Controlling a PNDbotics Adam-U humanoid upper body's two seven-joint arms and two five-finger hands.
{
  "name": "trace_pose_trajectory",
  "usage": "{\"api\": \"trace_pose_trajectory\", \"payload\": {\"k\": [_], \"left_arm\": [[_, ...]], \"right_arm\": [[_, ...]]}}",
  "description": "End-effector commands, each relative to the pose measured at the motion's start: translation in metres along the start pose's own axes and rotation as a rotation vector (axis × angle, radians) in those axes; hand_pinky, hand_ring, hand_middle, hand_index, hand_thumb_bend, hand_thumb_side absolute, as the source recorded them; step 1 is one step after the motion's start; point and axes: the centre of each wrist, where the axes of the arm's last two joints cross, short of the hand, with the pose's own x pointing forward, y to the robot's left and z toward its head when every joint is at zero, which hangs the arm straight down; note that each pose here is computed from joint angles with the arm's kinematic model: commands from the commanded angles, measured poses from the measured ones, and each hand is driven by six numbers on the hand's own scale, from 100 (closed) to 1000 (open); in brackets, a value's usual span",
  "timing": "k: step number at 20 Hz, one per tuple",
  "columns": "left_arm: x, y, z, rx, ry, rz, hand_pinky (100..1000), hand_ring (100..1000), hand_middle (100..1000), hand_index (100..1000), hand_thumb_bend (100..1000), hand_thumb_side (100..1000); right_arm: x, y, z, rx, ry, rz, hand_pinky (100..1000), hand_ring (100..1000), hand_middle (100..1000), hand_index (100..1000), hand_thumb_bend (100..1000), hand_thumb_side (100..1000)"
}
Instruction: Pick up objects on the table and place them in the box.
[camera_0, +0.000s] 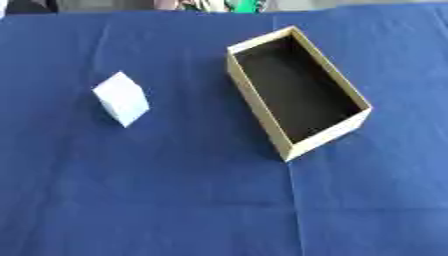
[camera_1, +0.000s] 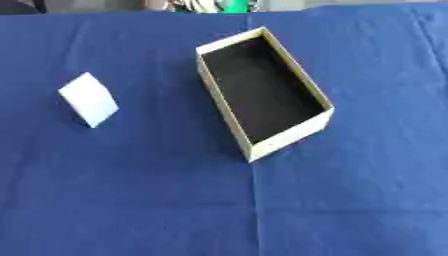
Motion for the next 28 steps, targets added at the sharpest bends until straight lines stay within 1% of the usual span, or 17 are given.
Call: {"api": "trace_pose_trajectory", "payload": {"k": [1, 11, 19, 21, 25, 26, 28], "left_arm": [[0.005, 0.003, -0.005, 0.012, -0.028, -0.001, 678, 629, 608, 739, 118, 672], [0.005, 0.005, -0.005, 0.010, -0.027, -0.012, 678, 629, 608, 739, 113, 674], [0.005, 0.013, -0.010, -0.005, -0.048, -0.097, 678, 630, 613, 745, 118, 679], [0.006, 0.017, -0.013, -0.015, -0.061, -0.153, 676, 632, 616, 750, 121, 676], [0.011, 0.020, -0.024, -0.047, -0.130, -0.326, 674, 638, 623, 760, 126, 675], [0.012, 0.020, -0.027, -0.058, -0.144, -0.370, 671, 641, 626, 765, 136, 676], [0.016, 0.020, -0.035, -0.085, -0.161, -0.471, 669, 654, 642, 783, 198, 670]], "right_arm": [[0.005, -0.001, -0.008, 0.008, -0.036, 0.008, 683, 801, 695, 816, 100, 974], [0.006, 0.000, -0.009, 0.013, -0.039, 0.007, 683, 801, 694, 816, 100, 974], [0.005, -0.002, -0.007, 0.013, -0.041, 0.024, 683, 802, 693, 815, 100, 975], [0.005, -0.003, -0.007, 0.014, -0.041, 0.028, 683, 802, 693, 815, 100, 975], [0.005, -0.003, -0.006, 0.016, -0.039, 0.031, 684, 802, 693, 815, 100, 975], [0.005, -0.002, -0.006, 0.018, -0.039, 0.030, 684, 802, 693, 815, 100, 975], [0.005, -0.002, -0.007, 0.023, -0.039, 0.031, 683, 802, 693, 815, 100, 976]]}}
